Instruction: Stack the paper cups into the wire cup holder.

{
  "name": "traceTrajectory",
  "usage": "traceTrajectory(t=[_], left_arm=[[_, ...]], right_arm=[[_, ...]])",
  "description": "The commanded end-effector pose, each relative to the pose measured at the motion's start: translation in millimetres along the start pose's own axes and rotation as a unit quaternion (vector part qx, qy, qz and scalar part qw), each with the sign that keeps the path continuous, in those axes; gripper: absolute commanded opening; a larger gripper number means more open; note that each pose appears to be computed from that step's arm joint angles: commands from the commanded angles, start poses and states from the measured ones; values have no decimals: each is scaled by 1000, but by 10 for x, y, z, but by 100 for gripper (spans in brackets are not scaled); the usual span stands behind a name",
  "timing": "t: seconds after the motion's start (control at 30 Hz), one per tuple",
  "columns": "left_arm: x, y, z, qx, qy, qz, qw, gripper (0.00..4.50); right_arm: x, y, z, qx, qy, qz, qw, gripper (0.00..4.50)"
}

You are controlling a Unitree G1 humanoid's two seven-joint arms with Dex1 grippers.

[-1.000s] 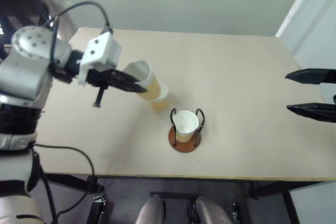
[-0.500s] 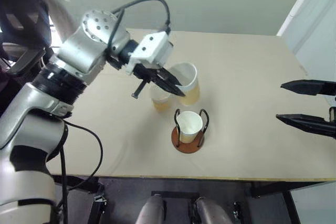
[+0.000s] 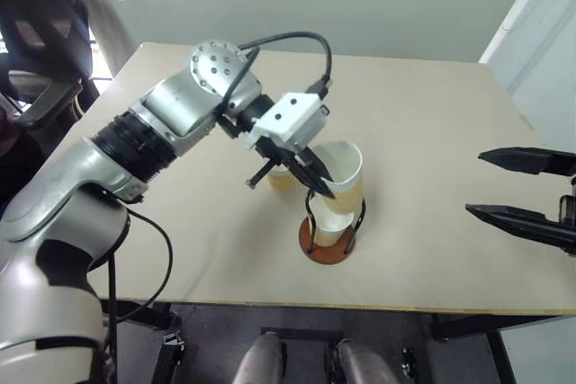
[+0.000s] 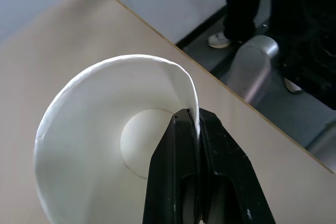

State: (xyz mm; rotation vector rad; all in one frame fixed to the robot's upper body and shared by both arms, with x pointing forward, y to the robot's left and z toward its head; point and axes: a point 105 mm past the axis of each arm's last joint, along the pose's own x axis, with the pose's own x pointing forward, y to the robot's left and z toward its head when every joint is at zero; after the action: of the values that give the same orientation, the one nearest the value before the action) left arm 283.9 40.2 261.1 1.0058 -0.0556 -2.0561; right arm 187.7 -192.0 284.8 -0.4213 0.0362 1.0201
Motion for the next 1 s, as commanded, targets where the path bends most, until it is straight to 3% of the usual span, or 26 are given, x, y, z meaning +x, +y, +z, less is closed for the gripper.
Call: traceTrajectory(t=[0.03,1.0], left_arm=[[14,-31,86,25,-4,-28,999,1],[79,17,-218,-4,44,-44,998,1]], right_arm=[[-57,24,105,-26,-12,-17,999,348],[-25,79,35,-16,2,-39,999,348]])
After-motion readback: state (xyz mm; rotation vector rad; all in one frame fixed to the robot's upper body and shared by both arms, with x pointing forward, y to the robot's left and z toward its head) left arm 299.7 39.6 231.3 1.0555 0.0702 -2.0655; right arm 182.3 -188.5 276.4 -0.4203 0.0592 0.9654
